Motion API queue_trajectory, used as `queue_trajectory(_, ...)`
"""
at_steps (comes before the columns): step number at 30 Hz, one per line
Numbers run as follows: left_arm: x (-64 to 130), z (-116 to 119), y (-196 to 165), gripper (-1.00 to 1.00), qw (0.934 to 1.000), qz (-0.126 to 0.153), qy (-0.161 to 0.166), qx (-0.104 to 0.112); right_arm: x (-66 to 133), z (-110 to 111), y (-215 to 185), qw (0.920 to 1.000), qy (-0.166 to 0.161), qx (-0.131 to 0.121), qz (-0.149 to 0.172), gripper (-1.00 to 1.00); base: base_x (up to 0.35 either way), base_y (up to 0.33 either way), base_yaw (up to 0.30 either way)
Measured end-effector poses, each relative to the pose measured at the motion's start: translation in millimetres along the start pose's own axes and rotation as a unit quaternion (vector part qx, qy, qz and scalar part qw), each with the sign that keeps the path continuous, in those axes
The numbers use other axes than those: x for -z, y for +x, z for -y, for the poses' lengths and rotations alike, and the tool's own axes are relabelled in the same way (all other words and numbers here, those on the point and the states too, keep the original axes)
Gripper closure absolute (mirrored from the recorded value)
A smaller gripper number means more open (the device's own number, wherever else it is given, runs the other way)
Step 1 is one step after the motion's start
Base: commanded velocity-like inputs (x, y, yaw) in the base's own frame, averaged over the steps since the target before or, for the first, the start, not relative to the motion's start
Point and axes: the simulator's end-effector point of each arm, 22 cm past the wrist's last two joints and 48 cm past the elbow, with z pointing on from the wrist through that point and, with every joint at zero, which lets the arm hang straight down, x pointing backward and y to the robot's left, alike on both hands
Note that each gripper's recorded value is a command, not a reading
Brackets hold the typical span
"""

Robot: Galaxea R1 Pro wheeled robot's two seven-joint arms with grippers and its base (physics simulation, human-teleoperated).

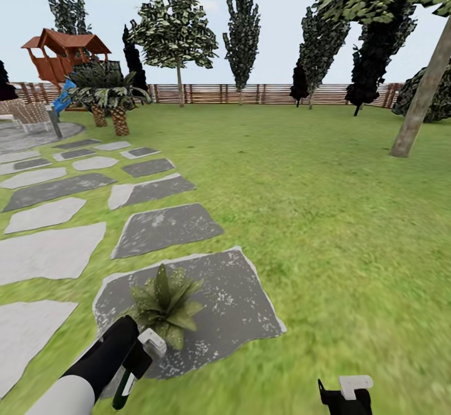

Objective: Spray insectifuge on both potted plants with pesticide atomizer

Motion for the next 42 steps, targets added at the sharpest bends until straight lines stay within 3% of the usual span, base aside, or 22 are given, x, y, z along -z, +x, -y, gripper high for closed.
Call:
queue_trajectory(8, -0.1, 1.4, -0.6, 1.00, 1.0000, 0.001, 0.002, 0.001, 0.1, -1.0, -0.1, 1.0000, -0.001, 0.000, 0.000, -1.00, 0.264, -0.208, 0.015)
queue_trajectory(17, -0.2, 1.3, -0.5, 1.00, 1.0000, 0.001, 0.001, 0.000, -0.1, -1.7, -0.1, 1.0000, -0.002, 0.000, 0.000, -1.00, 0.193, -0.237, 0.254)
queue_trajectory(31, -0.2, 1.5, -0.7, 1.00, 1.0000, 0.001, 0.002, 0.001, -0.1, -1.6, 0.0, 1.0000, -0.002, 0.000, 0.000, -1.00, 0.036, -0.278, 0.233)
queue_trajectory(42, -2.0, 2.6, 2.0, 1.00, 1.0000, -0.003, 0.003, 0.000, -0.1, -1.8, 0.2, 1.0000, -0.002, 0.000, 0.000, -1.00, 0.035, -0.039, 0.112)
